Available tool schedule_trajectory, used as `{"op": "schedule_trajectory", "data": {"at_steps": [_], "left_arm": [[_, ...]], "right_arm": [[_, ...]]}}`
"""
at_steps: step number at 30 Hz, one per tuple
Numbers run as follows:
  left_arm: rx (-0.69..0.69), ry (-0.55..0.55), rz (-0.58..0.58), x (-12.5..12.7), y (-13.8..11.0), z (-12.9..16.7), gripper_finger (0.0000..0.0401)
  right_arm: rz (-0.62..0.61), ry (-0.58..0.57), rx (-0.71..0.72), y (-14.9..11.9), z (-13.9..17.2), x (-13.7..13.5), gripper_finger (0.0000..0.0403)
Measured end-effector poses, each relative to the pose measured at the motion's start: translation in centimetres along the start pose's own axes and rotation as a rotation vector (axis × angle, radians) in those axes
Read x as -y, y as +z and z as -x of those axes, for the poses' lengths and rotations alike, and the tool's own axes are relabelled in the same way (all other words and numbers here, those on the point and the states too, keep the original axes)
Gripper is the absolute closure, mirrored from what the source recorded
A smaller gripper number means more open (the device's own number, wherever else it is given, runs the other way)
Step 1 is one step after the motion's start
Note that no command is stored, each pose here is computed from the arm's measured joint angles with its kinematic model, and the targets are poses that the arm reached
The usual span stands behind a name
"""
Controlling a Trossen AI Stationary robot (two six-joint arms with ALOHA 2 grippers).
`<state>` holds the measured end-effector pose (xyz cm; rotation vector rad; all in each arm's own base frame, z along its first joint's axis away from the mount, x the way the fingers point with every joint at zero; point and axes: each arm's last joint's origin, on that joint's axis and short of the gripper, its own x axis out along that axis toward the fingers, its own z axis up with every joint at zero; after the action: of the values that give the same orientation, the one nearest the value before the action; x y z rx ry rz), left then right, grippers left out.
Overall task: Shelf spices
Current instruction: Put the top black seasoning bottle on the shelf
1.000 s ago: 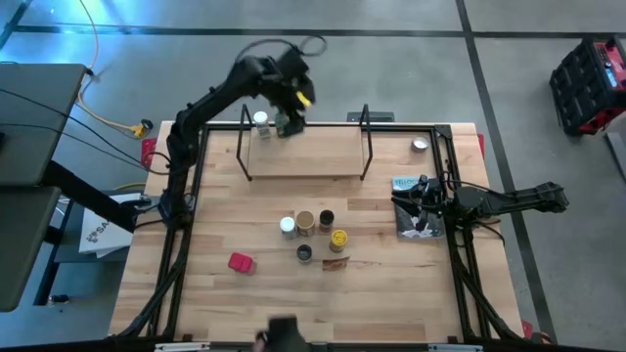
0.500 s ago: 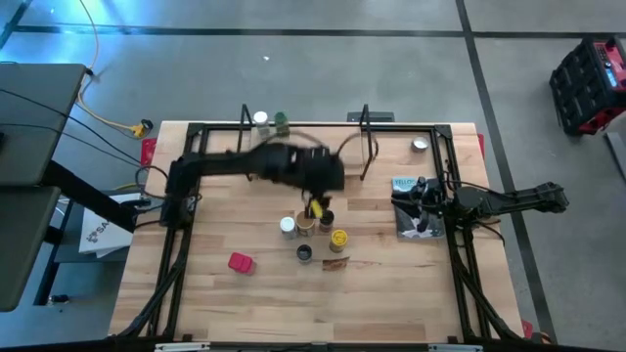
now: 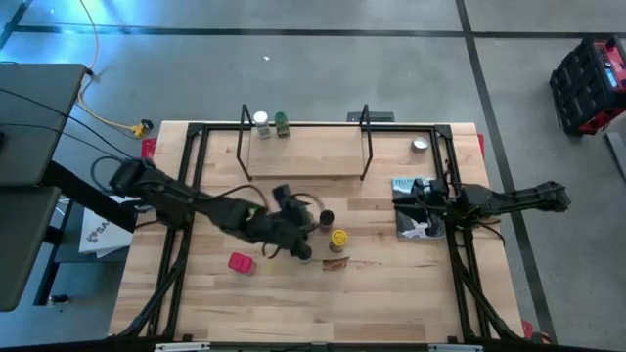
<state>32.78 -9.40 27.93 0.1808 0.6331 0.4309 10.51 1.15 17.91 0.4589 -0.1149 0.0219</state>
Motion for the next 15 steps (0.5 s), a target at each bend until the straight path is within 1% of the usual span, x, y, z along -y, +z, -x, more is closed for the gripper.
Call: {"op": "schedule_trajectory", "data": {"at_steps": [2, 4, 7, 11, 15], "left_arm": [[0.042, 0.047, 0.051, 0.0, -1.3, 0.5, 0.0153], [0.060, 0.094, 0.085, -0.1, -2.5, 0.9, 0.0153], [0.079, 0.145, 0.114, -0.2, -3.5, 1.4, 0.0153], [0.112, 0.192, 0.120, -0.5, -3.5, 2.4, 0.0153], [0.134, 0.210, 0.121, -0.9, -3.4, 3.3, 0.0153]], "right_arm": [[0.035, 0.001, 0.018, 0.1, -0.3, -0.1, 0.0298], [0.073, -0.021, 0.017, 0.1, -0.7, -0.1, 0.0298], [0.131, -0.063, -0.026, 0.5, -1.9, -0.4, 0.0297], [0.241, -0.093, -0.105, 1.5, -4.4, -1.3, 0.0282], [0.358, -0.120, -0.211, 1.8, -7.5, -1.9, 0.0247]]}}
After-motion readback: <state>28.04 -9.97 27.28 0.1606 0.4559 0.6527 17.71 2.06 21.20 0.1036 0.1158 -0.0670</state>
